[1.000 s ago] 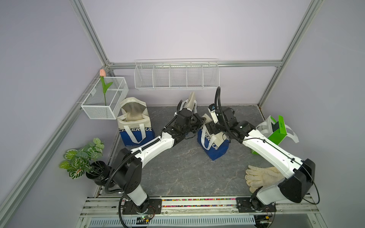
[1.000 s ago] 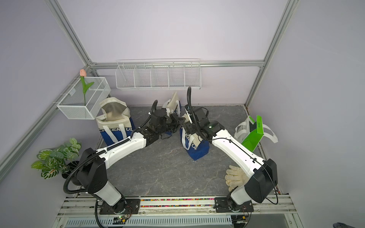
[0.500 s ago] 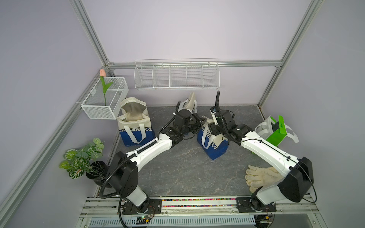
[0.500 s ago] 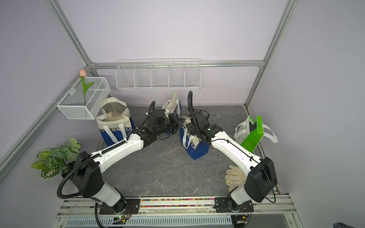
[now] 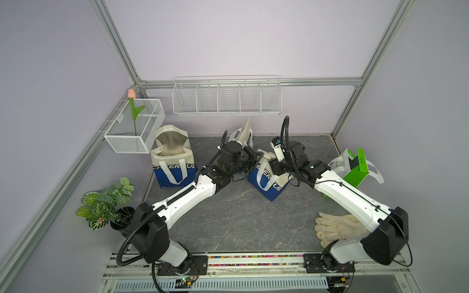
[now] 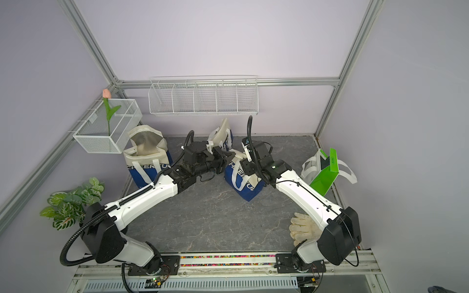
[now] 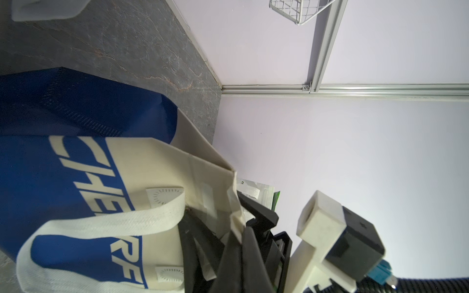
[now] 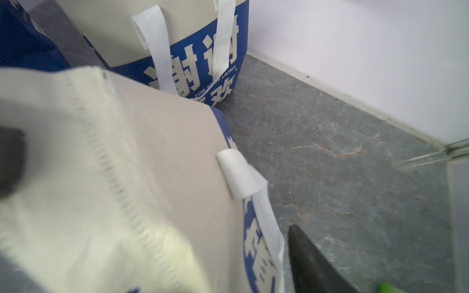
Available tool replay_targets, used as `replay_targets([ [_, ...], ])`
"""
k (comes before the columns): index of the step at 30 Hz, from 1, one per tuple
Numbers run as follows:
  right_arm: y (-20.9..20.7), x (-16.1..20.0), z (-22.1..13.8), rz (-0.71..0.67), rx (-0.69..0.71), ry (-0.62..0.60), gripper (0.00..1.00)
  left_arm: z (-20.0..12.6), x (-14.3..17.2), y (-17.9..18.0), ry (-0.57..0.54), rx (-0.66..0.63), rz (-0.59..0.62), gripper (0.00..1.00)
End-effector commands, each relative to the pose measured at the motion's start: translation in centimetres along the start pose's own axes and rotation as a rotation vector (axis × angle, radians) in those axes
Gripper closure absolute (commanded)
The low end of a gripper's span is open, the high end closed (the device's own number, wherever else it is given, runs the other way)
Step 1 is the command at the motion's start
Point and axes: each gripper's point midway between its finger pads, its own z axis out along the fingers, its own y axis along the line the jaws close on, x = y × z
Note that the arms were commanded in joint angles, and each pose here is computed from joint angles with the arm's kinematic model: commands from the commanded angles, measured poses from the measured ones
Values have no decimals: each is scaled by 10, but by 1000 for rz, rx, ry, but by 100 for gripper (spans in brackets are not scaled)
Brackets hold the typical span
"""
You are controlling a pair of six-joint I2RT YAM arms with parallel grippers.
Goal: Open the takeout bag
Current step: Open the takeout bag at the center of the board.
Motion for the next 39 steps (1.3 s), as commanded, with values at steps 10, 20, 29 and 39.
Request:
replay_targets([
  [10, 2, 29, -18, 126, -139, 48, 69, 32, -1, 12, 57, 13, 44, 72],
  [20, 18, 21, -23, 145, -261, 33, 72, 53, 26, -18, 151, 176, 54, 60],
  [29, 20, 16, -23, 182, -298, 29, 72, 61, 44, -23, 204, 233, 54, 65],
  [39, 15, 12, -25, 216, -310, 25, 71, 70, 68, -21, 274, 259, 41, 87],
])
